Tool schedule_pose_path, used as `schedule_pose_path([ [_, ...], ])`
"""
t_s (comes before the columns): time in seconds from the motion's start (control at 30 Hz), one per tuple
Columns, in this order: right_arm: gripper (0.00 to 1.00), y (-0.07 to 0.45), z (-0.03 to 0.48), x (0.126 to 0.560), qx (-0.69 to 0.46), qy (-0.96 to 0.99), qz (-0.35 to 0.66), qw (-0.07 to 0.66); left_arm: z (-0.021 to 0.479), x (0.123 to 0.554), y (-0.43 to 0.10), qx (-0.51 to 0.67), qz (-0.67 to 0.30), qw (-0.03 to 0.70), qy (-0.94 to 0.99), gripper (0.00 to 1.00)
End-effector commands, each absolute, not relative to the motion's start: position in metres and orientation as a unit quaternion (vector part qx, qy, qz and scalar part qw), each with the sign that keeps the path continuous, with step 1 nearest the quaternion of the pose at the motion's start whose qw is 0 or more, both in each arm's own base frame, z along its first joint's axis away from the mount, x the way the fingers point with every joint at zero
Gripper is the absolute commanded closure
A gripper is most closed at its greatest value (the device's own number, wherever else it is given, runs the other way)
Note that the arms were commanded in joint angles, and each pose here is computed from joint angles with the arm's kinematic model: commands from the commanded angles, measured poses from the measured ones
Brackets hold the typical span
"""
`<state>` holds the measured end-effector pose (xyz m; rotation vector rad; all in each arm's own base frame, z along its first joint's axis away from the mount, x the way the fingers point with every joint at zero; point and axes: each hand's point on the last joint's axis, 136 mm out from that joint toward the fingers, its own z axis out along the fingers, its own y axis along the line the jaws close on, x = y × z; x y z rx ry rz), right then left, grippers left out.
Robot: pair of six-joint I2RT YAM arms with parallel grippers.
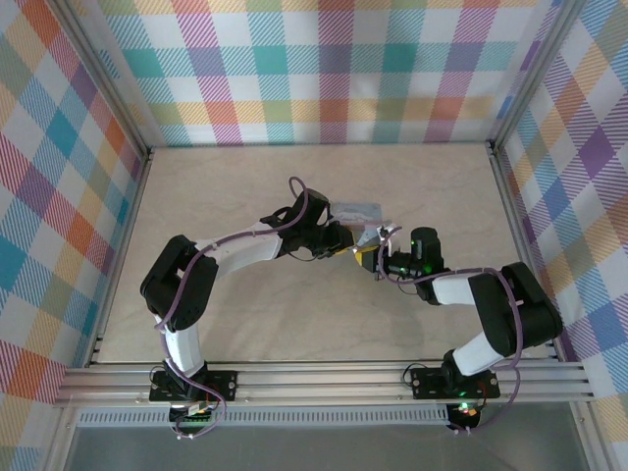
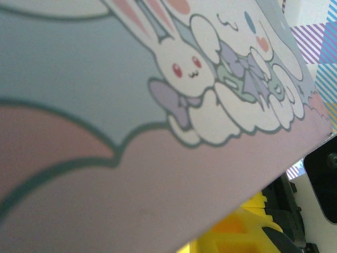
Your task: Unlock the padlock with the key
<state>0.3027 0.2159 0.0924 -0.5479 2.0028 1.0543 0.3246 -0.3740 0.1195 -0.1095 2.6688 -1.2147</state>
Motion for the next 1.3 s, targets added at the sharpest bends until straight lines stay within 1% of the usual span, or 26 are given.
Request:
schedule_pose_path([
  [0.0, 0.99, 0.213, 0.117, 0.322, -0.231, 0.771, 0.390, 0.447, 0.136, 0.307, -0.388, 0.004, -0.435, 0.085, 0.896, 0.95],
  [0.3, 0.99, 0.205, 0.117, 0.326, -0.235, 0.777, 0.363, 0.458, 0.137, 0.306, -0.391, 0.003, -0.443, 0.080, 0.893, 0.95],
  [0.67, 0.99, 0.201, 0.113, 0.335, -0.242, 0.780, 0.353, 0.457, 0.140, 0.305, -0.391, 0.004, -0.447, 0.078, 0.891, 0.95],
  [1.0, 0.99, 0.201, 0.107, 0.341, -0.245, 0.782, 0.359, 0.447, 0.142, 0.305, -0.391, 0.003, -0.448, 0.079, 0.891, 0.95],
  [1.27, 0.99, 0.208, 0.121, 0.343, -0.241, 0.765, 0.387, 0.455, 0.138, 0.306, -0.392, 0.001, -0.447, 0.075, 0.891, 0.95],
])
